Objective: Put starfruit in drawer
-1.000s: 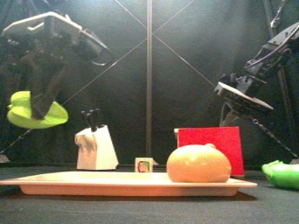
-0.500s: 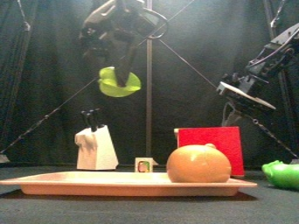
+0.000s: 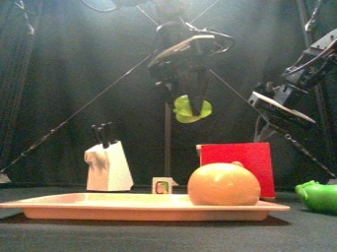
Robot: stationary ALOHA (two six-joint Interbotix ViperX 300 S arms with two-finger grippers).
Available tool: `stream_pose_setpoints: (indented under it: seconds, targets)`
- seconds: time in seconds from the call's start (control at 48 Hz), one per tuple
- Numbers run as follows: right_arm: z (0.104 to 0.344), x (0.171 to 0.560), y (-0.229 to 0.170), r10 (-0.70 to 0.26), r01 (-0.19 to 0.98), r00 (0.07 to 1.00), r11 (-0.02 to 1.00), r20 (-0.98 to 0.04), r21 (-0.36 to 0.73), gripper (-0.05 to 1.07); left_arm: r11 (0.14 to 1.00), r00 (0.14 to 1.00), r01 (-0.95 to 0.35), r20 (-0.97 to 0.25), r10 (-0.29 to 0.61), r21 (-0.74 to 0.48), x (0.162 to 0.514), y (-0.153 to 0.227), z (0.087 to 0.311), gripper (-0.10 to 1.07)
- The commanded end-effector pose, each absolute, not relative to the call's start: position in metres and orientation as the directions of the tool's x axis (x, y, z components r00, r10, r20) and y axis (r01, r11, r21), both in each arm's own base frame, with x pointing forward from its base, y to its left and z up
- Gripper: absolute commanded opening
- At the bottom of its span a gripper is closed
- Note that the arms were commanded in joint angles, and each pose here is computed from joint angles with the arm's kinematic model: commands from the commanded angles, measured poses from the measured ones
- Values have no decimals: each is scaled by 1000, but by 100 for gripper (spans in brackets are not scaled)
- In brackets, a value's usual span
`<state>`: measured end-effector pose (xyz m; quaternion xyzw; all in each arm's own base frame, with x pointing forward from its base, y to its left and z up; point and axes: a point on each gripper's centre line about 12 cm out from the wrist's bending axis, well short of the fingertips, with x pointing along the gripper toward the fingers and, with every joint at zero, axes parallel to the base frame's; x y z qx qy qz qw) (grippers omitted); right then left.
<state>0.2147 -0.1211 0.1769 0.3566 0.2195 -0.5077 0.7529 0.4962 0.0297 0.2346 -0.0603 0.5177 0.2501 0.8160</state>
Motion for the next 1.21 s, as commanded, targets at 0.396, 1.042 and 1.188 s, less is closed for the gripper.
stream_pose_setpoints:
  seconds: [0.396,1.042,1.188]
  targets:
    - [172,210,-123,-610,931,364,212,-704,298,21,929,479,-362,-840,255,76,522,64,237,63]
    - [170,208,-123,-609,934,357,205,-708,294,21,963,522,-269,-836,170,28,534,73,216,66]
    - [169,208,-123,-609,934,356,204,-709,293,21,962,527,-271,-832,174,30,535,74,217,70]
